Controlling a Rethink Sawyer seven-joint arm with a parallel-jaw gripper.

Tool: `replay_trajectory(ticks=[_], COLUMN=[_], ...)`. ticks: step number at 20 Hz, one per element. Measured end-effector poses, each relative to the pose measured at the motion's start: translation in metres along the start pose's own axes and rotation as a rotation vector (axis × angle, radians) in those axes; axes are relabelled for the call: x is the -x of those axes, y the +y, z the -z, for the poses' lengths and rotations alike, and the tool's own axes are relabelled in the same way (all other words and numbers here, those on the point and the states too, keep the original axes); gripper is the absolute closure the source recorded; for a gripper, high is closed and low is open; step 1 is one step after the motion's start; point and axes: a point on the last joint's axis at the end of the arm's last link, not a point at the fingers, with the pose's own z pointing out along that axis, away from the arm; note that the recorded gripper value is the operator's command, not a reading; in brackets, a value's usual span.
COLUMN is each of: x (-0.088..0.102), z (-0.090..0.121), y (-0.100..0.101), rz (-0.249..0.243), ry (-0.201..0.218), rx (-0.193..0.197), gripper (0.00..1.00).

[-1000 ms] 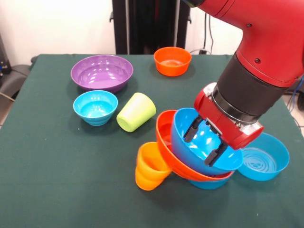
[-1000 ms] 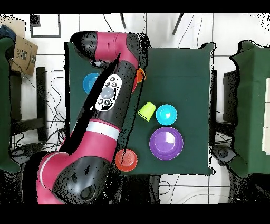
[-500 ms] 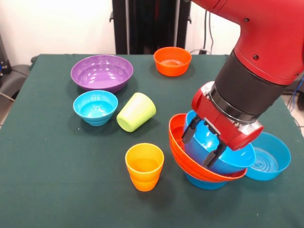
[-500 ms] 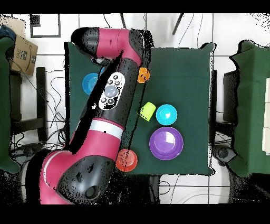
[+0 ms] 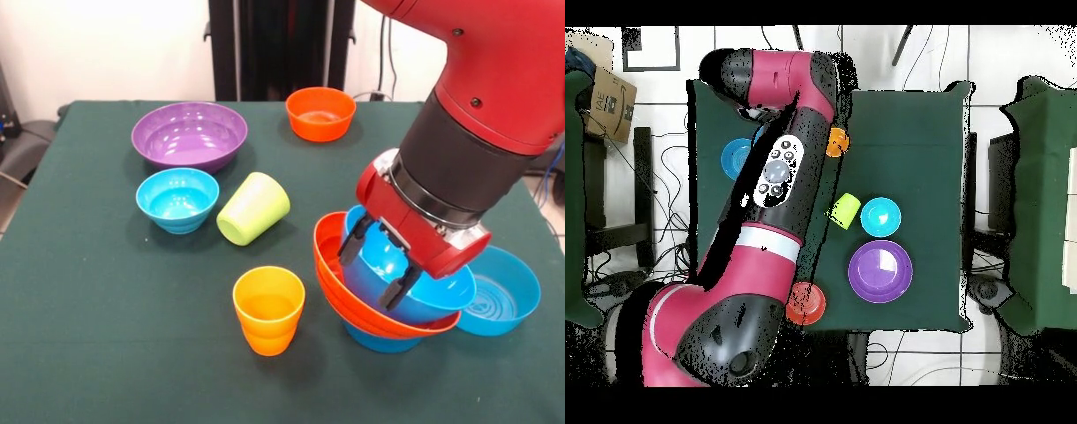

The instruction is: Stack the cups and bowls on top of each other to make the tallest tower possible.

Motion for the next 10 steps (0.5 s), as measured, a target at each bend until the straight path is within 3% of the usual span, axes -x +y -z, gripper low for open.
replay_trajectory(ticks=[10], x=[-0.0043], z=[0.0086], y=[0.0036], rz=[0.012], ry=[0.041], rx=[-0.025], gripper=[0.0])
